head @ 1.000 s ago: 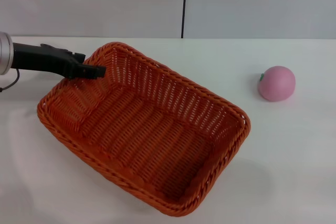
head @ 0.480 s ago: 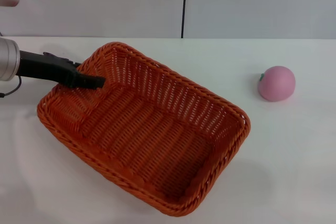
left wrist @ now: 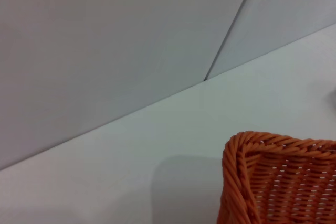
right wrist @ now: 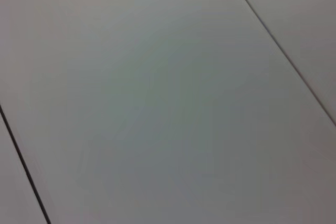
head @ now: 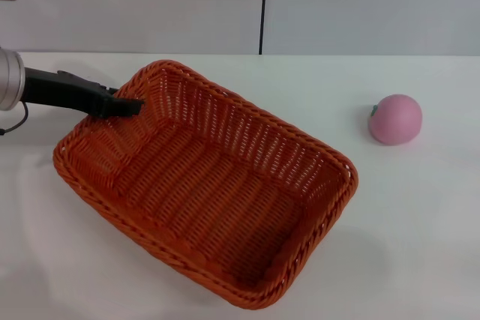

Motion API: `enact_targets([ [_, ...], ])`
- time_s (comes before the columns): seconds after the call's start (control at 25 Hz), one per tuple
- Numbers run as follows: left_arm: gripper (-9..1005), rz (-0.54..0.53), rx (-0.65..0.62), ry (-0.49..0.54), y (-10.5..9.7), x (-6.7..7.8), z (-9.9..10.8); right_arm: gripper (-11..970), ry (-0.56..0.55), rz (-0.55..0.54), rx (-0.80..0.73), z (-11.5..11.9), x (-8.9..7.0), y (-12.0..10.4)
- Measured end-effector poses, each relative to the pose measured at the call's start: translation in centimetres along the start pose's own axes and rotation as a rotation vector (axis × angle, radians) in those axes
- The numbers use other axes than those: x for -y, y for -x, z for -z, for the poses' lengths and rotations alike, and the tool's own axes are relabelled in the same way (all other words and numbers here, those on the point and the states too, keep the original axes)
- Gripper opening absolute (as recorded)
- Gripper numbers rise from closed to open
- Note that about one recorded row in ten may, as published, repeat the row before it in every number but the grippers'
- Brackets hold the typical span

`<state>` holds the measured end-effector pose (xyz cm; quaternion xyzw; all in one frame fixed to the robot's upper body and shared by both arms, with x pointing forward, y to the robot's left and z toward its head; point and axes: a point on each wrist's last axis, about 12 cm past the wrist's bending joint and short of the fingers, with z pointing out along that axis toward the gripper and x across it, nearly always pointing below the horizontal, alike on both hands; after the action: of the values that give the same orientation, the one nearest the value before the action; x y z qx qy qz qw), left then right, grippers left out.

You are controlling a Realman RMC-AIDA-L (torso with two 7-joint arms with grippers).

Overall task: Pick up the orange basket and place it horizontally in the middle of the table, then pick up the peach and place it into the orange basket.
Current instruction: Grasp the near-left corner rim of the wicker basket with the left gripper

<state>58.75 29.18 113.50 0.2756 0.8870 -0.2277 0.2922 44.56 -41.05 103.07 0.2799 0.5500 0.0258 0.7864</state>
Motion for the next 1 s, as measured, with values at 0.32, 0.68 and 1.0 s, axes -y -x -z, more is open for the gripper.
enact_targets([
  [0.32, 300, -0.001, -0.008, -0.004, -0.2, 0.1, 0.0, 623, -0.026, -0.004, 0.005, 0.1, 0.4, 0.1],
  [0.68, 163, 0.011, -0.007, -0.020, -0.4, 0.2, 0.1, 623, -0.074, -0.060, 0.008, 0.1, 1.3, 0.4],
  [1.0, 157, 0.047, 0.044, -0.052, -0.1, 0.4, 0.1, 622, -0.058, -0.068, 0.006, -0.4, 0.8, 0.2],
])
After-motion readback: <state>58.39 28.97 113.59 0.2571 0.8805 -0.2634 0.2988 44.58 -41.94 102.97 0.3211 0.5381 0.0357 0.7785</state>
